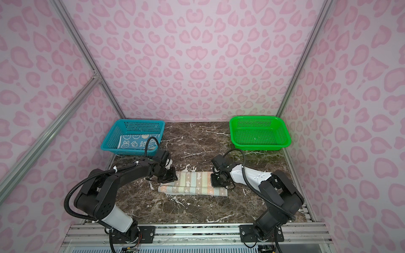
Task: Fold and stack the towels
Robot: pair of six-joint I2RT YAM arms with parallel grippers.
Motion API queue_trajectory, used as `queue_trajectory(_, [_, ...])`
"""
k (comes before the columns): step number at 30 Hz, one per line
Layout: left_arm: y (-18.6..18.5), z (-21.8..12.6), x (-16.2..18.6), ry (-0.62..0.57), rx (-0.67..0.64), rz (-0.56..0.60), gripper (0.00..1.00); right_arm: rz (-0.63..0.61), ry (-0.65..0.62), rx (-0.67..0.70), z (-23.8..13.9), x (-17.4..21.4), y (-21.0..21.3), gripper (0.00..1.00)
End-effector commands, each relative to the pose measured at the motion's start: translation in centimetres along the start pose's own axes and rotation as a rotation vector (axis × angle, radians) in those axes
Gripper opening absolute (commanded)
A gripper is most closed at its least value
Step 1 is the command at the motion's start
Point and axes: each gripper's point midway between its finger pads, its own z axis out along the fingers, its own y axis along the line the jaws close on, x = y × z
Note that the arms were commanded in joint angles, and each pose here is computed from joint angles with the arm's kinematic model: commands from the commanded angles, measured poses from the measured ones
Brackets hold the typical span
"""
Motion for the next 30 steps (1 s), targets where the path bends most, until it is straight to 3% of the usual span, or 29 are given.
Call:
queue_trajectory(1, [3.8,0.9,-0.1,0.004,-0.163,-0.002,0.26,0.050,0.008,0.117,0.2,0.5,-3.0,0.25])
queue_trajectory(7, [4.7,0.0,-2.0,-0.033,-0.245,0.035,0.27,0.026,-0.029,0.115,-0.3,-1.0,-3.5,0.25])
queue_trajectory(15, [-2.2,-5.5,-4.9,-0.148,-0.025,0.146,0.44,-0.139,-0.126,-0.064,-4.3,-4.0,1.4,0.28])
queue_trajectory(19, [-3.8,-6.9,-3.3,-0.133,0.055,0.160,0.47,-0.180,-0.108,-0.123,-5.4,-2.8,2.8,0.33])
queue_trajectory(25, [-5.4,-5.6,0.2,-0.056,0.206,0.100,0.43,-0.194,-0.040,-0.312,-4.9,-0.3,7.2,0.28])
queue_trajectory(30, [-2.5,-2.1,3.9,0.047,0.134,0.029,0.29,-0.131,0.107,-0.211,-1.2,2.8,5.6,0.26])
